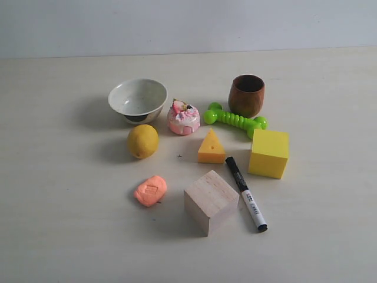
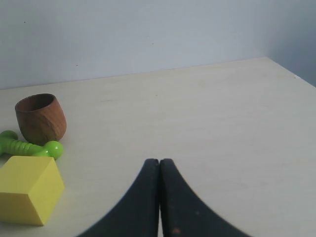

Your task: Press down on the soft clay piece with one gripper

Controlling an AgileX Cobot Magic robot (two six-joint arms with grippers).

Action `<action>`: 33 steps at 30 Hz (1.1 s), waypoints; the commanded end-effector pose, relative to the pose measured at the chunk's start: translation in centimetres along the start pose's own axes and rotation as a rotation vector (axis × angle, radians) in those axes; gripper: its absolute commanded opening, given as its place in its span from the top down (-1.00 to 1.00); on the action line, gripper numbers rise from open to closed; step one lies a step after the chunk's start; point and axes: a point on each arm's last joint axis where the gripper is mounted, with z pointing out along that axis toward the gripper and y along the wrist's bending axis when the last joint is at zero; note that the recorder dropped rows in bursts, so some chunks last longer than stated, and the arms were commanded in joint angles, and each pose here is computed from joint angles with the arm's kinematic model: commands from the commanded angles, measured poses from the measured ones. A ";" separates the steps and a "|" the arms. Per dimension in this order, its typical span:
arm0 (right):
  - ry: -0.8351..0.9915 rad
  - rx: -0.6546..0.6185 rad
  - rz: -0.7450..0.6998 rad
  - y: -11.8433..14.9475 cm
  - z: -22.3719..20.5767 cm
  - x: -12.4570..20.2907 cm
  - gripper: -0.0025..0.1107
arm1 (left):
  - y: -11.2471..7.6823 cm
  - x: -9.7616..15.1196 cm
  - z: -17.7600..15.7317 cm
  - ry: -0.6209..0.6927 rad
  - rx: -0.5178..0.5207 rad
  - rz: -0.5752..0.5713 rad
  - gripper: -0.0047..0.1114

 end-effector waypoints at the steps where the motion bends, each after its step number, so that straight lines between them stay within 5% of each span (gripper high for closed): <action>1: -0.007 0.004 -0.003 0.0 0.0 0.1 0.93 | 0.4 1.6 0.1 -0.080 -0.024 -0.016 0.92; 6: -0.007 0.004 -0.003 0.0 0.0 0.1 0.93 | 0.6 2.6 0.1 -0.150 -0.038 -0.024 0.92; 26: -0.007 0.004 -0.003 0.0 0.0 0.1 0.93 | 0.2 5.3 -0.4 0.108 0.010 0.027 0.92; 33: -0.007 0.004 -0.003 0.0 0.0 0.1 0.93 | 0.2 5.3 -0.4 0.108 0.010 0.029 0.92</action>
